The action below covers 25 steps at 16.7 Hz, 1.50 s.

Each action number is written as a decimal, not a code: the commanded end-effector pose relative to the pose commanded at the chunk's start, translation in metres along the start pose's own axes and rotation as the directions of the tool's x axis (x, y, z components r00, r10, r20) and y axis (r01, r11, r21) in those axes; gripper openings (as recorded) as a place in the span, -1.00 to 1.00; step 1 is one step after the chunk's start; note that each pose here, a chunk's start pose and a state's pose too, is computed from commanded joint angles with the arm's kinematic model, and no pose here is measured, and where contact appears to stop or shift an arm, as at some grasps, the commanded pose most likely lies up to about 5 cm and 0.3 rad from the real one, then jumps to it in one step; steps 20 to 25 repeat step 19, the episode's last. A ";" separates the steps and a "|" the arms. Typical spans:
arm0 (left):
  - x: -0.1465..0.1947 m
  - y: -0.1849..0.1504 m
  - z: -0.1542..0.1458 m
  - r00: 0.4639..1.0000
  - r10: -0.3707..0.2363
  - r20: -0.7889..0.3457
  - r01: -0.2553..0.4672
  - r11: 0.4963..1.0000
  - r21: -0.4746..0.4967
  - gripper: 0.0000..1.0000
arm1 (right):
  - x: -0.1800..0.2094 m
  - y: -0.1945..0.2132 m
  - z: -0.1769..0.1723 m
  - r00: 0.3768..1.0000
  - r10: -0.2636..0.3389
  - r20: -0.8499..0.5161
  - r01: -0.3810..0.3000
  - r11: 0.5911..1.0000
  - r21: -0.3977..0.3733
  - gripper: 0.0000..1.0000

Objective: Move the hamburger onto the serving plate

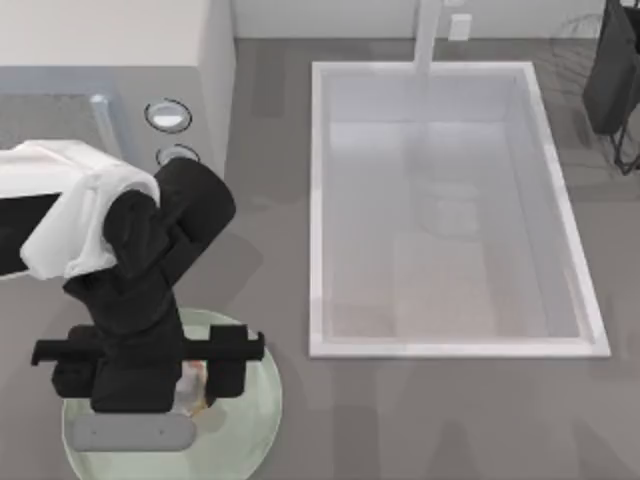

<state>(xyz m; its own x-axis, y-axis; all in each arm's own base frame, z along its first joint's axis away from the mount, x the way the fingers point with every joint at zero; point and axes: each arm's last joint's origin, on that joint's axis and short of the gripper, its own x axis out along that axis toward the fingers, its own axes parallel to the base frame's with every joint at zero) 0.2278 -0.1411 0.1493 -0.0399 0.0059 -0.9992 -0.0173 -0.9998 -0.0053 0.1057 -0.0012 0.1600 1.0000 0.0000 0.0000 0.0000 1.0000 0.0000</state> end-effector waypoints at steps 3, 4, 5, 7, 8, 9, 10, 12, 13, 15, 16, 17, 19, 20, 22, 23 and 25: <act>0.000 0.000 0.000 1.000 0.000 0.000 0.000 1.000 0.000 -0.55 | 0.000 0.000 0.000 1.000 0.000 0.000 0.000 1.000 0.000 1.00; 0.000 0.000 0.000 1.000 0.000 0.000 0.000 1.000 0.000 -0.40 | 0.000 0.000 0.000 1.000 0.000 0.000 0.000 1.000 0.000 1.00; 0.000 0.000 0.000 1.000 0.000 0.000 0.000 1.000 0.000 -0.25 | 0.000 0.000 0.000 1.000 0.000 0.000 0.000 1.000 0.000 1.00; 0.000 0.000 0.000 1.000 0.000 0.000 0.000 1.000 0.000 0.06 | 0.000 0.000 0.000 1.000 0.000 0.000 0.000 1.000 0.000 1.00; 0.000 0.000 0.000 1.000 0.000 0.000 0.000 1.000 0.000 0.21 | 0.000 0.000 0.000 1.000 0.000 0.000 0.000 1.000 0.000 1.00; 0.000 0.000 0.000 1.000 0.000 0.000 0.000 1.000 0.000 0.36 | 0.000 0.000 0.000 1.000 0.000 0.000 0.000 1.000 0.000 1.00; 0.000 0.000 0.000 1.000 0.000 0.000 0.000 1.000 0.000 0.51 | 0.000 0.000 0.000 1.000 0.000 0.000 0.000 1.000 0.000 1.00; 0.000 0.000 0.000 1.000 0.000 0.000 0.000 1.000 0.000 0.81 | 0.000 0.000 0.000 1.000 0.000 0.000 0.000 1.000 0.000 1.00; 0.000 0.000 0.000 1.000 0.000 0.000 0.000 1.000 0.000 0.96 | 0.000 0.000 0.000 1.000 0.000 0.000 0.000 1.000 0.000 1.00; 0.000 0.000 0.000 1.000 0.000 0.000 0.000 1.000 0.000 1.00 | 0.000 0.000 0.000 1.000 0.000 0.000 0.000 1.000 0.000 1.00; 0.000 0.000 0.000 1.000 0.000 0.000 0.000 1.000 0.000 1.00 | 0.000 0.000 0.000 1.000 0.000 0.000 0.000 1.000 0.000 1.00; 0.000 0.000 0.000 1.000 0.000 0.000 0.000 1.000 0.000 1.00 | 0.000 0.000 0.000 1.000 0.000 0.000 0.000 1.000 0.000 1.00; 0.000 0.000 0.000 1.000 0.000 0.000 0.000 1.000 0.000 1.00 | 0.000 0.000 0.000 1.000 0.000 0.000 0.000 1.000 0.000 1.00; 0.000 0.000 0.000 1.000 0.000 0.000 0.000 1.000 0.000 1.00 | 0.000 0.000 0.000 1.000 0.000 0.000 0.000 1.000 0.000 1.00; 0.000 0.000 0.000 1.000 0.000 0.000 0.000 1.000 0.000 1.00 | 0.000 0.000 0.000 1.000 0.000 0.000 0.000 1.000 0.000 1.00; 0.000 0.000 0.000 1.000 0.000 0.000 0.000 1.000 0.000 1.00 | 0.000 0.000 0.000 1.000 0.000 0.000 0.000 1.000 0.000 1.00; 0.000 0.000 0.000 1.000 0.000 0.000 0.000 1.000 0.000 1.00 | 0.000 0.000 0.000 1.000 0.000 0.000 0.000 1.000 0.000 1.00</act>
